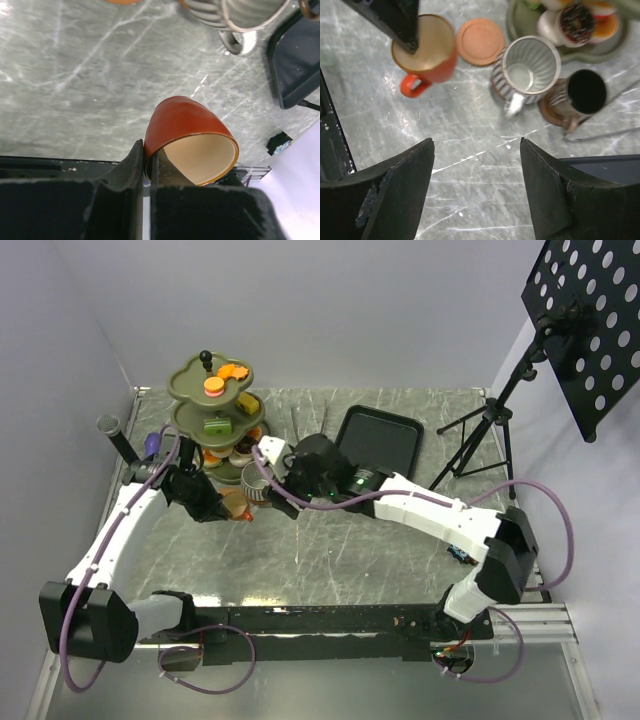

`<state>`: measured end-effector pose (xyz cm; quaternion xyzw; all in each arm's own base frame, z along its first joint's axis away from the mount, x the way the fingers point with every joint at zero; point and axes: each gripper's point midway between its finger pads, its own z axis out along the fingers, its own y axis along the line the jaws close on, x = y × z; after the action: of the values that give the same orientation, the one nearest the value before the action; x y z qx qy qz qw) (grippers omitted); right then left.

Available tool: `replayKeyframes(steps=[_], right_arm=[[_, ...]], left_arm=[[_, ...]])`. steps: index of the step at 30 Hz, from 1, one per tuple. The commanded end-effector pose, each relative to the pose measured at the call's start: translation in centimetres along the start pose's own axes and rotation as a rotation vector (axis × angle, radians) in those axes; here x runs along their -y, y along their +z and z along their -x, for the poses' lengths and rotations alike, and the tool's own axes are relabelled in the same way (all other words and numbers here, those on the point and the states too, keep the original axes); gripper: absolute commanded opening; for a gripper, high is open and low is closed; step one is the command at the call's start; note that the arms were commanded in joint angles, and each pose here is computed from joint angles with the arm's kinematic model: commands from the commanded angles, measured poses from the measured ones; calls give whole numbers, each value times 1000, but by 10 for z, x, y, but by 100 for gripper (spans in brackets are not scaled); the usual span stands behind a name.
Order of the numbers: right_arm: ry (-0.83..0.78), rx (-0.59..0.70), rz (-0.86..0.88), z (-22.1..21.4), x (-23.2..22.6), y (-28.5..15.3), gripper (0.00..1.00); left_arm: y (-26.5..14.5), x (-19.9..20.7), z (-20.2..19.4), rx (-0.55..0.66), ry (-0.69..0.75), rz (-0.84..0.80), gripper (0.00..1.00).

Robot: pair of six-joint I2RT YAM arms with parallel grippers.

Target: Serve the afternoon tea

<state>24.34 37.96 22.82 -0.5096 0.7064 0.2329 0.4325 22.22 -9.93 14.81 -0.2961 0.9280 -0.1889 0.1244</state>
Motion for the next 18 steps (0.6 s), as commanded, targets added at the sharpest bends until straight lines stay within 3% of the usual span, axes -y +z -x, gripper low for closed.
replayKeyframes(steps=[1,9,18], right_arm=[[8,12,5,16,-8,12,73],[-2,-91,-18,9,-24,36,70],[-2,-167,-64,0,-23,52,66]], left_arm=[[-9,31,-2,-13,-64,-48,1],[-7,44,0,0,-65,14,1],[-7,66,2,4,-89,-52,1]])
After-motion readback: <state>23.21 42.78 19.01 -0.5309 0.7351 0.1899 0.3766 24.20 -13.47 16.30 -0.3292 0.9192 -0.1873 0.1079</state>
